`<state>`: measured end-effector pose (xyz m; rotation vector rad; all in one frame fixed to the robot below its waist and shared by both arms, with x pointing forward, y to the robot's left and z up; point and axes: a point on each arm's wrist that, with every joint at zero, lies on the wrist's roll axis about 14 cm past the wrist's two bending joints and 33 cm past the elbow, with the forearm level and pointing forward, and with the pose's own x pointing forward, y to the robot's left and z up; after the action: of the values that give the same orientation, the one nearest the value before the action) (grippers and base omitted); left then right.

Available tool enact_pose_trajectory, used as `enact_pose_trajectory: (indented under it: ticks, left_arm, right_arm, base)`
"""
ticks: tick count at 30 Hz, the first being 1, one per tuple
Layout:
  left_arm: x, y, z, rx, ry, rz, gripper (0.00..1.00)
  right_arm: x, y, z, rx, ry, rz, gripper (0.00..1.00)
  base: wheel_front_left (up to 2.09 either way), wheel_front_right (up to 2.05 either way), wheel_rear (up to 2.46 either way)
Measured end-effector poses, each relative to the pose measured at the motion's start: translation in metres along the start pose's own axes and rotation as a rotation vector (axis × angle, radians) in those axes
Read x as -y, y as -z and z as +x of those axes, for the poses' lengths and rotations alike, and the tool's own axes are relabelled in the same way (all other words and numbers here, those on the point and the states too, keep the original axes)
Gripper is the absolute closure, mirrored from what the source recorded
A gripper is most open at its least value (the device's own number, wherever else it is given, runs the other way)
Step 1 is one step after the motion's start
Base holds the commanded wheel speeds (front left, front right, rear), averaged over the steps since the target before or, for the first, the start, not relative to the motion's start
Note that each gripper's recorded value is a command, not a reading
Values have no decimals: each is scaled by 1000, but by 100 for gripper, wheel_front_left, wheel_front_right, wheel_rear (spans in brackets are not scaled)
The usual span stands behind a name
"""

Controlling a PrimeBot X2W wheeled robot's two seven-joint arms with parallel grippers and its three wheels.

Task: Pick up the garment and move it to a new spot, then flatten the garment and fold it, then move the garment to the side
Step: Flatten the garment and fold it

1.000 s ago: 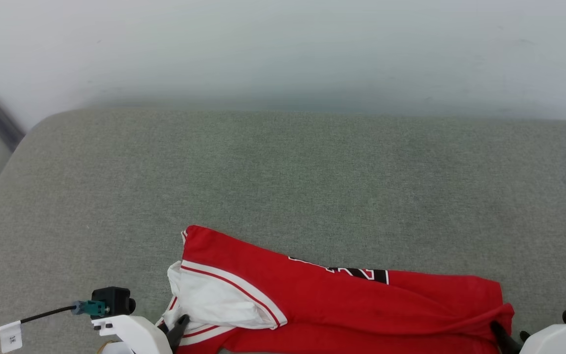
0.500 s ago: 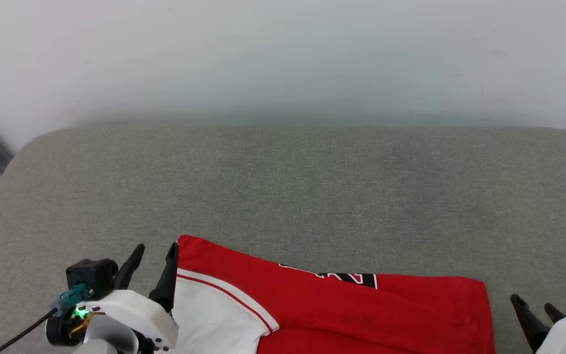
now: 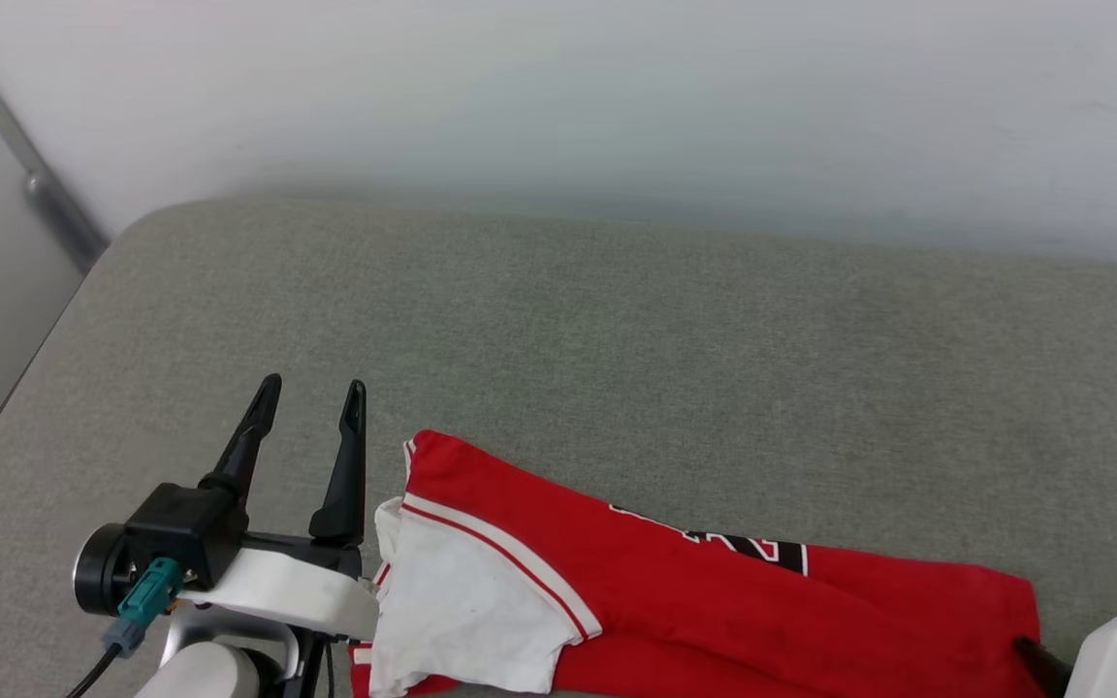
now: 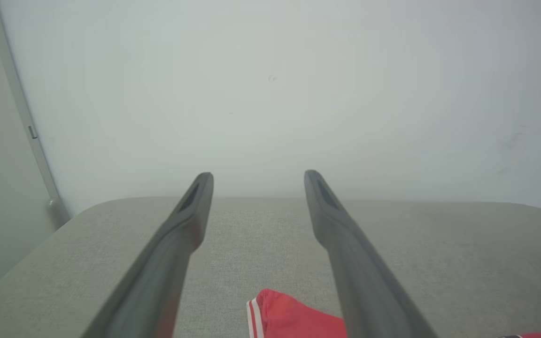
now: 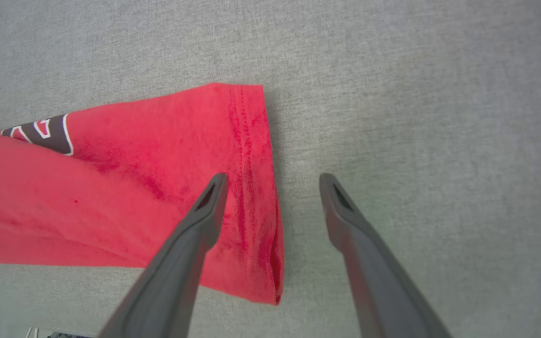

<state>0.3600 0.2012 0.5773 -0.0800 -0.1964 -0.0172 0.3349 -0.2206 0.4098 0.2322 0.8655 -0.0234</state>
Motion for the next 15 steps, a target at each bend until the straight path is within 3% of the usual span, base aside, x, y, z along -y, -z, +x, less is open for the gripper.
enact_pose_trajectory:
  ticks: [10,11,12,15]
  left_arm:
    - [-16,11,-10,-36,-31,50,0]
    - [-17,13,-11,-42,-35,51,0]
    - [-17,14,-12,-46,-36,52,0]
    - [-16,17,-15,-55,-33,52,0]
  right_arm:
    - [-20,33,38,-212,-39,-11,0]
    - [-20,35,38,-222,-41,-13,41]
    - [-22,35,38,-225,-45,-20,100]
    - [-28,32,35,-209,-63,-22,100]
  base:
    - [0,0,0]
    - [0,0,0]
    - [0,0,0]
    - [0,0,0]
